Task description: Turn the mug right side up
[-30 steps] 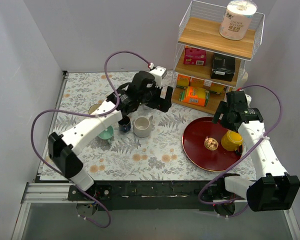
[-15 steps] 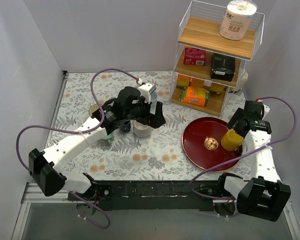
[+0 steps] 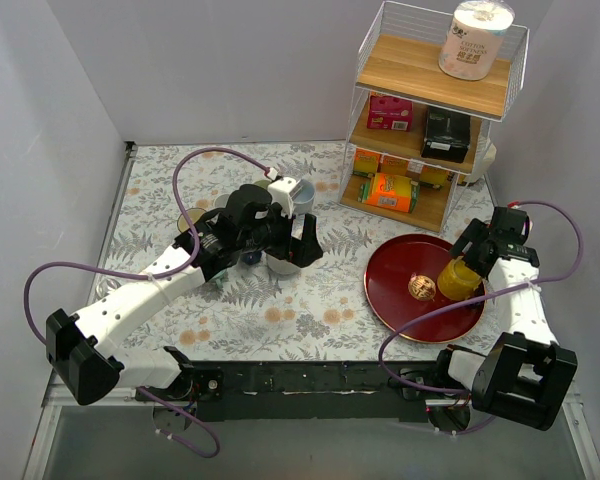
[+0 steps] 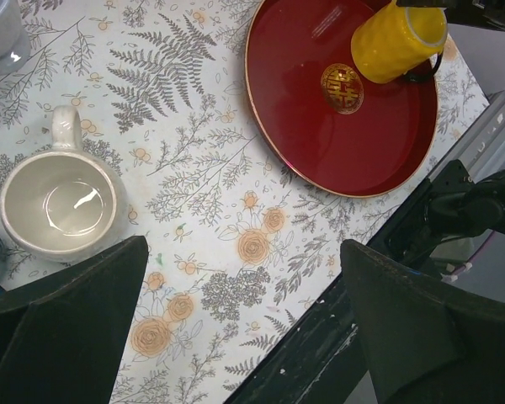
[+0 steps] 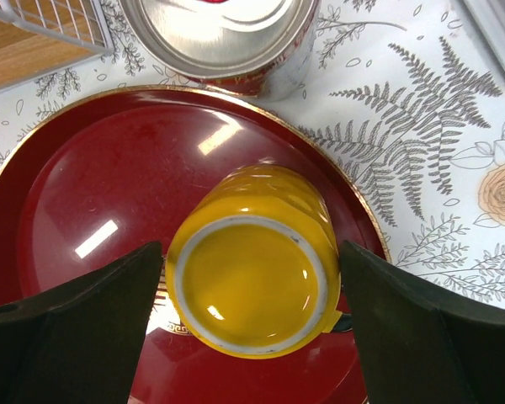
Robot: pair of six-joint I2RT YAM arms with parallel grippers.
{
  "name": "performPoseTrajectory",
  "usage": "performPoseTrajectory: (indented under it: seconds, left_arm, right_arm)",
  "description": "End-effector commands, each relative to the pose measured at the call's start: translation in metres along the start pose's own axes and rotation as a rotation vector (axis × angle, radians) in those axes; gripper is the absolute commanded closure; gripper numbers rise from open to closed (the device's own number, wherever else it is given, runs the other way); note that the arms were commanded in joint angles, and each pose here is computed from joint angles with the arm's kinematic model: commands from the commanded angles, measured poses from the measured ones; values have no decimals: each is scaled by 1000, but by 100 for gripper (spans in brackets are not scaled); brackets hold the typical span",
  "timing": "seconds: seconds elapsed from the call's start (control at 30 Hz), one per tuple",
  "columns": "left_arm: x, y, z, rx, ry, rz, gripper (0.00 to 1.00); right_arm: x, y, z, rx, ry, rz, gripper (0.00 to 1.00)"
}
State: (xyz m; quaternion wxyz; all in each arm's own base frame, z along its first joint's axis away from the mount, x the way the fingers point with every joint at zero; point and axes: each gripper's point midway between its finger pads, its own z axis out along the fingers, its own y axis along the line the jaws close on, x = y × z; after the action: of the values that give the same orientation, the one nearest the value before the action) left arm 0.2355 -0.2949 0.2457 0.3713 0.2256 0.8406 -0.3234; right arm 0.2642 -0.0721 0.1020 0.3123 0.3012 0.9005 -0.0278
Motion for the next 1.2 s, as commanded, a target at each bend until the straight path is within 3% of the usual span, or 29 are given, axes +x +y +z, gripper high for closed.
performPoseTrajectory:
  seconds: [0.0,0.37,0.63,0.83,0.93,1.17]
  left_arm:
    - [0,8,-1,-29,-7,30,2]
    - [6,9,-1,-29,-10,15,2]
    - [8,8,-2,-22,-3,11,2]
    - [11,8,-3,-16,-2,11,2]
    - [13,6,-4,-4,-3,9,2]
    - [17,1,-4,28,0,-8,2]
  right_arm:
    - [7,8,4,-58,10,-3,10]
    - [36,30,-9,-181,76,113,20]
    - [43,34,-23,-200,135,86,17]
    - [30,32,-37,-235,62,-63,5]
    - [30,41,-44,-310,51,-138,4]
    - [70,54,-43,-458,197,-219,6]
